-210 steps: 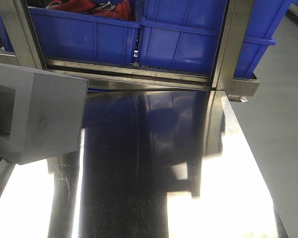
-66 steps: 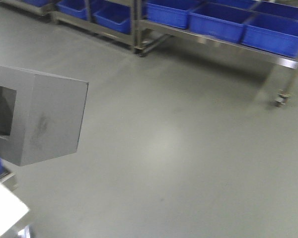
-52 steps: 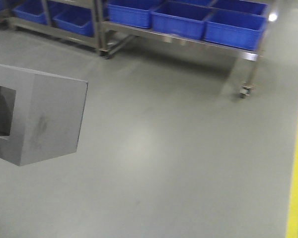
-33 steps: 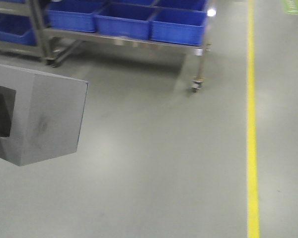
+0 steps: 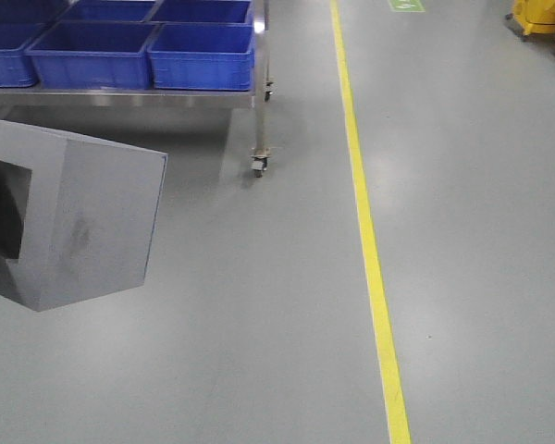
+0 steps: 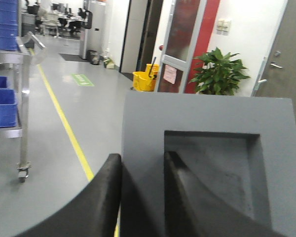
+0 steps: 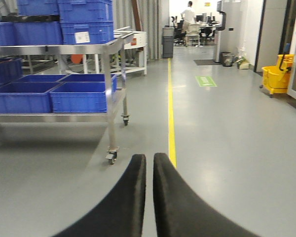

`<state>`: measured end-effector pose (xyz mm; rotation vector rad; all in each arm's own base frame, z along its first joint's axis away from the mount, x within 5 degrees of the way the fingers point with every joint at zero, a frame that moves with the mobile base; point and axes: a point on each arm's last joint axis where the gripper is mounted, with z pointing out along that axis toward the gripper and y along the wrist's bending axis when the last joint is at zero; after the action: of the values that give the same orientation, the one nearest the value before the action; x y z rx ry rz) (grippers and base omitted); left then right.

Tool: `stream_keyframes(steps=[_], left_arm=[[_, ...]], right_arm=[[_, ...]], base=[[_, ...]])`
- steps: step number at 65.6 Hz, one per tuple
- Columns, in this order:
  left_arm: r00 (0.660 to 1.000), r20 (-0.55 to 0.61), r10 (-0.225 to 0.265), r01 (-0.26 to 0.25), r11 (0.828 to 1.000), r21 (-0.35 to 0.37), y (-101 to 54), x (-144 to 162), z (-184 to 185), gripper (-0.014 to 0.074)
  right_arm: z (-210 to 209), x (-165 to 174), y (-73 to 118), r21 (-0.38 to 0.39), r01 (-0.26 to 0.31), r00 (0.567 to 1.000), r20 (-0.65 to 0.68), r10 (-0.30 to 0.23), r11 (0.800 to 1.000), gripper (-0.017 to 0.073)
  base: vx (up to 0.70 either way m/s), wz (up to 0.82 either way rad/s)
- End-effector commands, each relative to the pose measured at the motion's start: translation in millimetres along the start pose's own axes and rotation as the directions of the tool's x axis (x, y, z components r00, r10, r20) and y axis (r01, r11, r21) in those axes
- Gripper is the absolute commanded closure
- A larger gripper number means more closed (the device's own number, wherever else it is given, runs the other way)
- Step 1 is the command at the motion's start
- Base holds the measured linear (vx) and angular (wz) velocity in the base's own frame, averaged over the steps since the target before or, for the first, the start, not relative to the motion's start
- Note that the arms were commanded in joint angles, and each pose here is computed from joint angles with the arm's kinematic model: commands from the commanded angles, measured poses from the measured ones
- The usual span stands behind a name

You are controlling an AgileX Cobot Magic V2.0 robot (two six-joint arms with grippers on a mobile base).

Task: Sort gray base to blue bin
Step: 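Hold the gray block in the left gripper while the base turns away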

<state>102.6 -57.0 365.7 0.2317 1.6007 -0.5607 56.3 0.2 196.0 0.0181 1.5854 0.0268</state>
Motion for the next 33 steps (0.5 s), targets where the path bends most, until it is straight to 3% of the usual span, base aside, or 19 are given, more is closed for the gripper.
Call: stream_keyframes(steps=[1,33], left_arm=[[0.99,0.137,-0.014,0.007,0.999,0.046,-5.8,-20.1,-3.4,0.0436],[0.99,0.137,-0.014,0.007,0.999,0.046,-5.8,-20.1,-3.4,0.0436]], right_arm=[[-0.8,-6.9,0.1,0.001,0.013,0.997,0.081,-0.013,1.0,0.0564],[-0.8,-6.9,0.1,0.001,0.013,0.997,0.081,-0.013,1.0,0.0564]], base=[[0.22,-0.31],[0.29,-0.07]])
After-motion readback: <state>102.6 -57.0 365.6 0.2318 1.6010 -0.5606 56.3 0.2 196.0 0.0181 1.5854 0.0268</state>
